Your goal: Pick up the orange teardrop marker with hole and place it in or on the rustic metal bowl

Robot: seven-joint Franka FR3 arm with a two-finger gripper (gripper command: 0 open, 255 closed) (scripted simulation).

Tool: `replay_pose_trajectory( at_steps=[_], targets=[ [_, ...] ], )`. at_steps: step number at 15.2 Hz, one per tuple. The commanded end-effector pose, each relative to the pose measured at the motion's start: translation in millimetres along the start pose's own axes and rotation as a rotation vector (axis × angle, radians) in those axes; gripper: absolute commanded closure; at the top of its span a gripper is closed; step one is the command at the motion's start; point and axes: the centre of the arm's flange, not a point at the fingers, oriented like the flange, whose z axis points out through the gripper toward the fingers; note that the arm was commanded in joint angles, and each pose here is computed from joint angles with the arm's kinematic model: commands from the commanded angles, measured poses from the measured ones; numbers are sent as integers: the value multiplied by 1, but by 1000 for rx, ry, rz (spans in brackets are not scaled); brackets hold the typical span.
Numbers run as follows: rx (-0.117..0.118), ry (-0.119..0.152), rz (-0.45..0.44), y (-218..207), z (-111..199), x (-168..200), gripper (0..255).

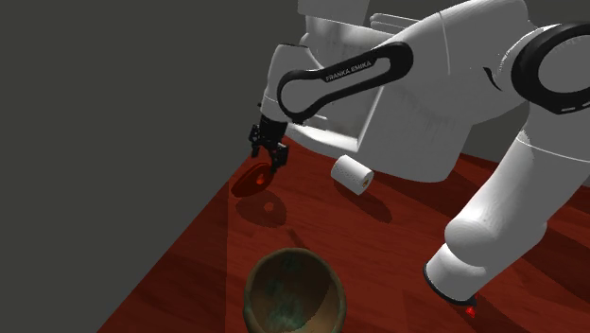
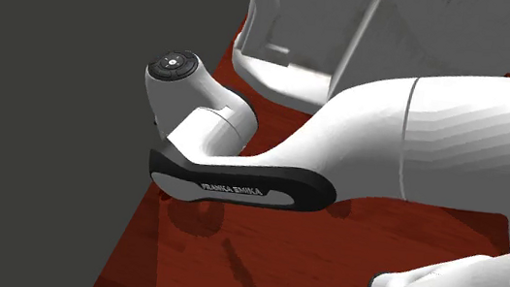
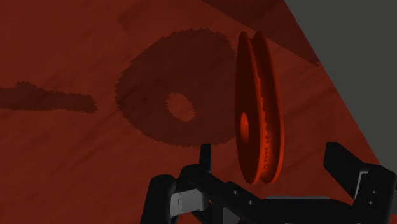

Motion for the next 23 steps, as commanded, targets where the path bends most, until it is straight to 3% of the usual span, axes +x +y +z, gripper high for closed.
replay_pose_trajectory(
  at_steps=[1,4,12,13,23],
  targets=[
    [1,0,4,-1,10,-1,0],
    [1,0,4,-1,24,-1,0],
    [1,0,4,-1,24,-1,0],
    [1,0,4,-1,24,-1,255],
    [1,0,4,-1,18,-2,255]
  ],
)
